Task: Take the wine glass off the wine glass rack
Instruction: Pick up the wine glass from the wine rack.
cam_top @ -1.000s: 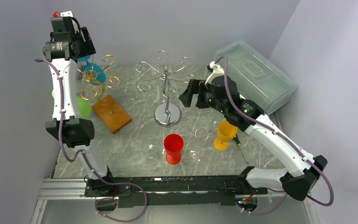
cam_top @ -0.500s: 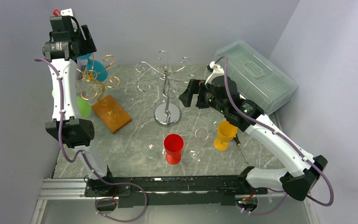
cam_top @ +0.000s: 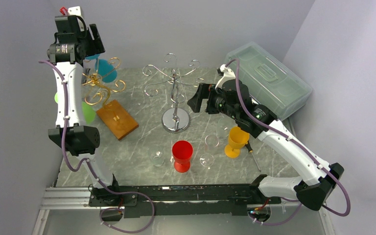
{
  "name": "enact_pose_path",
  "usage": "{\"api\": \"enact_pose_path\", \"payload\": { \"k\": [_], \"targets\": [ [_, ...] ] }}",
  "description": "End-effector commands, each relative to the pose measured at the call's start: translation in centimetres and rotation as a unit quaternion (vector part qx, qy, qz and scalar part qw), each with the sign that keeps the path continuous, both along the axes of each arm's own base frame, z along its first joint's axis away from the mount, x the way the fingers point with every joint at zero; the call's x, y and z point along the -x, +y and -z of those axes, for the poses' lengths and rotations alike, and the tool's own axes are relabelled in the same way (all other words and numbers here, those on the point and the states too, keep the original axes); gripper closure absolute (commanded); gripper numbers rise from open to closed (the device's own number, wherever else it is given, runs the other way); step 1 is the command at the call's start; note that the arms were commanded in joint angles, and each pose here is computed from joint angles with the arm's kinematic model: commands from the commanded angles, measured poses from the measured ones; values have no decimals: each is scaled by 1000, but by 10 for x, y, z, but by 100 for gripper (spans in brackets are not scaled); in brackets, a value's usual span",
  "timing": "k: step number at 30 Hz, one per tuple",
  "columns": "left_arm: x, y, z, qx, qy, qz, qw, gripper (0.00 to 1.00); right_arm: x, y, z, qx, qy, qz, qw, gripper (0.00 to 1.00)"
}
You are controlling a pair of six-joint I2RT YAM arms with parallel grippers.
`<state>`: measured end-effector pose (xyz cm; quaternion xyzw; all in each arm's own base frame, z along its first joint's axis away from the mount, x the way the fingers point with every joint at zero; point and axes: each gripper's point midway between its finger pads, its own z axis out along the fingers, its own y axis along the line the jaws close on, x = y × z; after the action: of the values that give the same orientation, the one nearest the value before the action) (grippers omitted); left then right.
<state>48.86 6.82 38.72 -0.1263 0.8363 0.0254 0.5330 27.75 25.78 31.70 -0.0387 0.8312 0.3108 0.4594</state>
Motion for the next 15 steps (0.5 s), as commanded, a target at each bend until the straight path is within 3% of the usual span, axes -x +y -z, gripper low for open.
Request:
{"api": "enact_pose_path", "payload": {
  "k": [1,15],
  "targets": [
    [9,-11,-43,-11,-59,21,998,51,-2,2,-21,-27,-23,1,999,0],
    [47,-9,-48,-26,-41,-16,999,53,3,1,-21,-37,-18,-1,999,0]
  ]
}}
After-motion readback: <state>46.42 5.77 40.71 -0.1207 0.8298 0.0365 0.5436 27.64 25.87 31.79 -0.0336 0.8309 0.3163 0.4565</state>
